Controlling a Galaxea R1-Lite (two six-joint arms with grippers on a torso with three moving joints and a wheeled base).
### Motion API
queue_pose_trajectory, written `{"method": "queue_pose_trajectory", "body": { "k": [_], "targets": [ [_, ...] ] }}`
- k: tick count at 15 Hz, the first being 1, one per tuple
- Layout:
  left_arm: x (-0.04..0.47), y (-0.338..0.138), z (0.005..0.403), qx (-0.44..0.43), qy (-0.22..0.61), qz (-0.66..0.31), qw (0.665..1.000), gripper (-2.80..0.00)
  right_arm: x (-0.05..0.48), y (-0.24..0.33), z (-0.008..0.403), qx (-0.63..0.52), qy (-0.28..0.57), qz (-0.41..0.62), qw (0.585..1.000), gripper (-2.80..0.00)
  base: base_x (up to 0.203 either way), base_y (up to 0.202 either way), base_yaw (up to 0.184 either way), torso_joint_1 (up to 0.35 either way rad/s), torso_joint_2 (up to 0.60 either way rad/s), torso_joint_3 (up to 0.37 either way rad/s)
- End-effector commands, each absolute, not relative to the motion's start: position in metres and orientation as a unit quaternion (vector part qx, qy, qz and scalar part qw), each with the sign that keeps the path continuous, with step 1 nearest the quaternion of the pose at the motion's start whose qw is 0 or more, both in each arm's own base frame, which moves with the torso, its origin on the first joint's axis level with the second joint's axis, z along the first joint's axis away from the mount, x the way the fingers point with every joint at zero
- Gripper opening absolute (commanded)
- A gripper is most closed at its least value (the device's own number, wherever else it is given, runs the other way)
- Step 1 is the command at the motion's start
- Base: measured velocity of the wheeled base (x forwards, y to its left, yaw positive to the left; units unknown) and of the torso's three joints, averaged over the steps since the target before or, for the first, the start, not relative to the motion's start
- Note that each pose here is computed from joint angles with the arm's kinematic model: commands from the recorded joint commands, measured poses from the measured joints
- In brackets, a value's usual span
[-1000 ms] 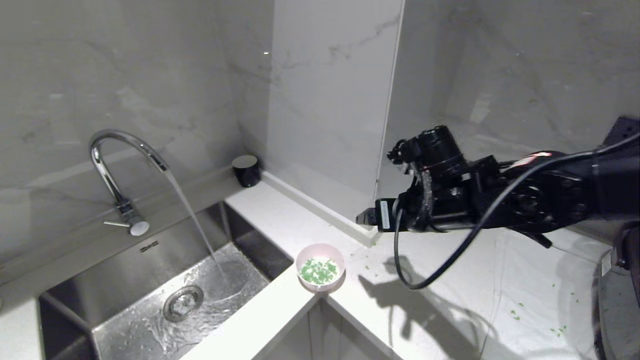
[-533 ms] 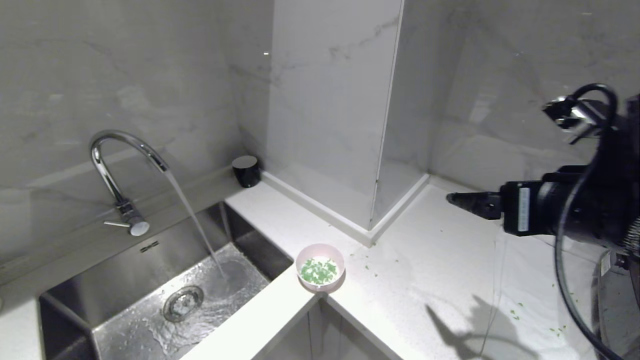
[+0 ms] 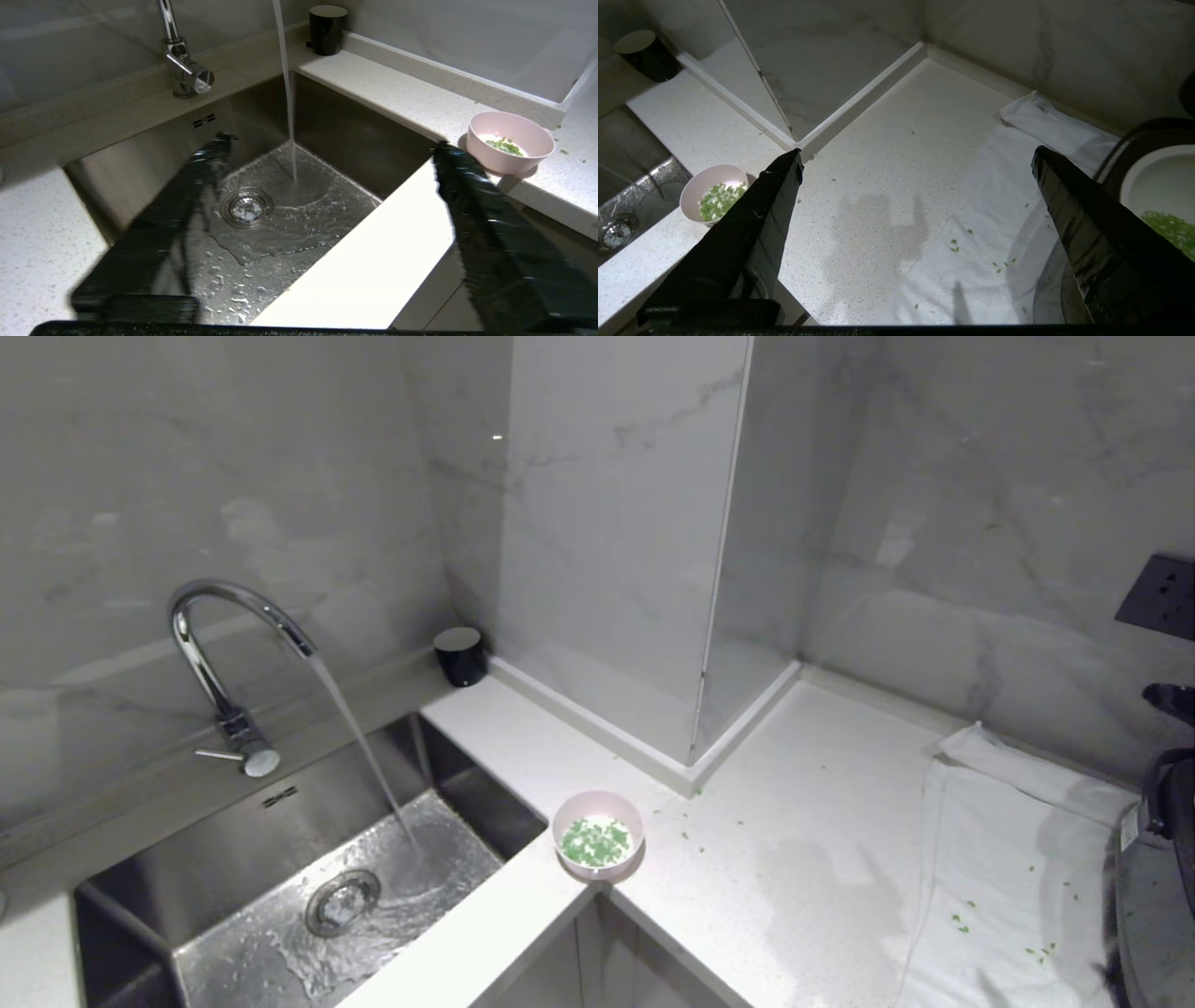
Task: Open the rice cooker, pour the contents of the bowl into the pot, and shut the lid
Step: Fill a bowl with water from the tap
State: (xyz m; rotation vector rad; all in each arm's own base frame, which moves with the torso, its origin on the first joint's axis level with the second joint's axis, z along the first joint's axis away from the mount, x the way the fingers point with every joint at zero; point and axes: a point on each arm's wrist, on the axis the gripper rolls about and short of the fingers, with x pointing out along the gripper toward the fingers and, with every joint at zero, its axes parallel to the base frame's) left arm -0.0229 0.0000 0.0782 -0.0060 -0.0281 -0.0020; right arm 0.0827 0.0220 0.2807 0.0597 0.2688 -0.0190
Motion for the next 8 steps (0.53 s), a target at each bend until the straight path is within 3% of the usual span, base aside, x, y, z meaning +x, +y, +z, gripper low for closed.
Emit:
{"method": "queue_pose_trajectory", "body": {
  "k": [1, 8],
  "targets": [
    [-0.022, 0.000, 0.076, -0.003, -0.009, -0.001, 1.000, -2.80, 0.052, 0.010, 0.281, 0.042, 0.102, -0.020, 0.994, 0.00, 0.000, 0.000, 0.000, 0.000, 0.00, 0.000],
    [-0.022, 0.000, 0.076, -0.005, -0.008, -0.002, 1.000, -2.80, -0.012, -0.009, 0.274, 0.028, 0.054, -0.107, 0.992, 0.00, 0.000, 0.000, 0.000, 0.000, 0.00, 0.000]
  ]
}}
